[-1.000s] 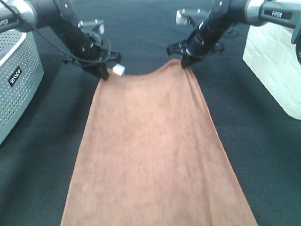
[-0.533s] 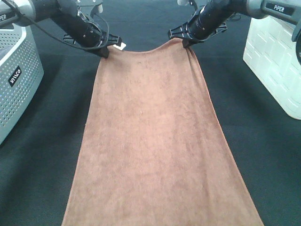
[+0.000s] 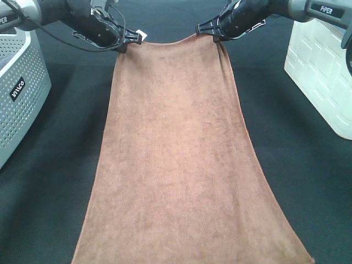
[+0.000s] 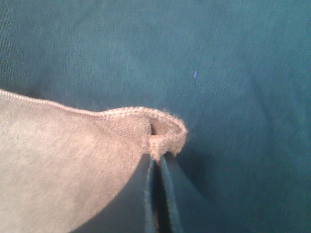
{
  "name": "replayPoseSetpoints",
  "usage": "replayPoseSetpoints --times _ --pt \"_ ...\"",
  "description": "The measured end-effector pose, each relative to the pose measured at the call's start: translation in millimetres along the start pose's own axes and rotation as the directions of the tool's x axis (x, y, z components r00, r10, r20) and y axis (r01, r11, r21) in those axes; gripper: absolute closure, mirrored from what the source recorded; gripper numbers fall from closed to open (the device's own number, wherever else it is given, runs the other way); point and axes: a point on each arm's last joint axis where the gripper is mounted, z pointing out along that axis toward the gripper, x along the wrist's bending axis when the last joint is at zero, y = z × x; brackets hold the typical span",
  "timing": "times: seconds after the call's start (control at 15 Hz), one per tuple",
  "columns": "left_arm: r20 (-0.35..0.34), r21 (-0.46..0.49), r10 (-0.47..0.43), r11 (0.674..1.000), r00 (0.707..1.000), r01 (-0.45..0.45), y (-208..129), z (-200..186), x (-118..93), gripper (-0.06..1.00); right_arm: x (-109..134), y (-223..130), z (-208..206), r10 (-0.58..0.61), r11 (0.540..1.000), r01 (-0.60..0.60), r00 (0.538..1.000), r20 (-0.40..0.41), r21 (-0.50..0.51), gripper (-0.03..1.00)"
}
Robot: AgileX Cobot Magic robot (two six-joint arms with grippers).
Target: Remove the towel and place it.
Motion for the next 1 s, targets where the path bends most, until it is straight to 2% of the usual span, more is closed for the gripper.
replayPoseSetpoints --times 0.47,1.0 --pt "-0.018 -0.092 0.011 0.996 1.000 -0.013 8 0 2 0.94 0 -8 13 0.002 1.000 -0.002 1.000 0.004 -0.006 0.97" --pt "-0.036 -0.065 0.018 0.998 0.999 -0.021 -22 35 7 0.94 0 -29 40 0.012 1.000 -0.012 1.000 0.007 -0.009 0.97"
